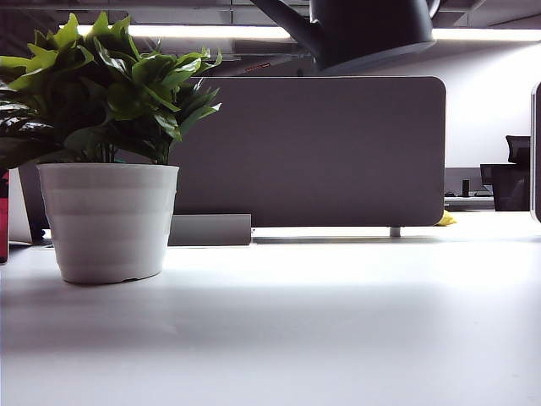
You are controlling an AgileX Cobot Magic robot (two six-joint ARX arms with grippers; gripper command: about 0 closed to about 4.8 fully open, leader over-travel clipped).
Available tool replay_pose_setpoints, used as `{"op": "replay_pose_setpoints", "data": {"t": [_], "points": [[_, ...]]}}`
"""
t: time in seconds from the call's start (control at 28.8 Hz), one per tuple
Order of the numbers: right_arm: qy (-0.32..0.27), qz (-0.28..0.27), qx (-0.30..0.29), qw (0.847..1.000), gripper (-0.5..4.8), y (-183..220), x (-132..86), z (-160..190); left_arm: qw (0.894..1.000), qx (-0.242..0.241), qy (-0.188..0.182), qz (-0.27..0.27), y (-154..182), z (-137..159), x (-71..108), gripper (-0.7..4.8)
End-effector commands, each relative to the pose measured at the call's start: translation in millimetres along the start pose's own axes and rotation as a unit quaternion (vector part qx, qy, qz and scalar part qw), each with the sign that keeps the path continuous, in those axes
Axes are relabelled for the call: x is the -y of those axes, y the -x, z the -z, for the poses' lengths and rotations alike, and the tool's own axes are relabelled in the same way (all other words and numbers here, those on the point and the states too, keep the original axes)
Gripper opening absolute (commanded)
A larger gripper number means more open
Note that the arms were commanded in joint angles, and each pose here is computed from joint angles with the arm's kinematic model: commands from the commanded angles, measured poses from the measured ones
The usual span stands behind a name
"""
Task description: Pick up the watering can from the table, water the potted plant, and put the can back.
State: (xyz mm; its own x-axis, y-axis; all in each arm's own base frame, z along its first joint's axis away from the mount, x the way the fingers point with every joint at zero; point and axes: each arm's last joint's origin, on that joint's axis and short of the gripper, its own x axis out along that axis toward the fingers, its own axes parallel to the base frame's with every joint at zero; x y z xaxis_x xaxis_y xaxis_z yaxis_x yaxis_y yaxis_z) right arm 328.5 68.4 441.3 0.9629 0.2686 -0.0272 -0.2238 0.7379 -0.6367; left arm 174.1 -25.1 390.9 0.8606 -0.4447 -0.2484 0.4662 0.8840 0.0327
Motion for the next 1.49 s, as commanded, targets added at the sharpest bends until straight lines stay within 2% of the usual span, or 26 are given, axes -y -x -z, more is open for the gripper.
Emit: {"op": "replay_pose_setpoints", "data": {"t": [0.03, 0.17, 0.28, 0.38, 0.49, 0.76, 0.87, 0.94, 1.32, 1.49], "points": [[0.032, 0.037, 0.011, 0.999, -0.05, -4.7, 7.0, -18.0, 0.997, -0.051, 0.037, -0.034, 0.0, 9.5, -1.7, -0.05], [0.089, 0.048, -0.002, 0.995, -0.05, -18.1, 5.5, -20.2, 0.995, -0.072, 0.038, -0.063, 0.1, 13.0, -2.3, -0.05], [0.101, 0.044, -0.002, 0.994, -0.05, -26.3, 1.2, -18.5, 0.994, -0.073, 0.044, -0.068, -0.2, 12.9, -0.8, -0.05], [0.105, 0.044, -0.013, 0.993, -0.05, -32.8, -2.1, -14.6, 0.991, -0.092, 0.063, -0.077, 1.1, 16.6, -0.4, -0.05], [0.141, 0.044, -0.022, 0.989, -0.05, -39.1, -8.0, -12.9, 0.987, -0.119, 0.079, -0.079, 0.8, 21.3, 3.9, -0.05], [0.214, 0.083, 0.002, 0.973, -0.05, -41.7, -12.0, -25.6, 0.984, -0.148, 0.042, -0.085, -0.3, 25.0, 11.9, -0.05], [0.227, 0.091, 0.008, 0.97, -0.05, -41.3, -10.6, -27.4, 0.984, -0.151, 0.038, -0.086, -0.8, 25.1, 13.8, -0.05], [0.227, 0.094, 0.013, 0.969, -0.05, -41.1, -10.5, -28.7, 0.984, -0.154, 0.023, -0.091, -0.3, 25.4, 13.7, -0.05], [0.278, 0.109, 0.063, 0.952, -0.05, -38.1, -24.4, -52.0, 0.983, -0.155, 0.023, -0.09, 3.0, 25.7, 14.6, -0.05], [0.29, 0.123, 0.069, 0.946, -0.05, -43.7, -19.3, -59.2, 0.983, -0.159, 0.024, -0.09, 3.3, 26.3, 14.8, -0.05]]}}
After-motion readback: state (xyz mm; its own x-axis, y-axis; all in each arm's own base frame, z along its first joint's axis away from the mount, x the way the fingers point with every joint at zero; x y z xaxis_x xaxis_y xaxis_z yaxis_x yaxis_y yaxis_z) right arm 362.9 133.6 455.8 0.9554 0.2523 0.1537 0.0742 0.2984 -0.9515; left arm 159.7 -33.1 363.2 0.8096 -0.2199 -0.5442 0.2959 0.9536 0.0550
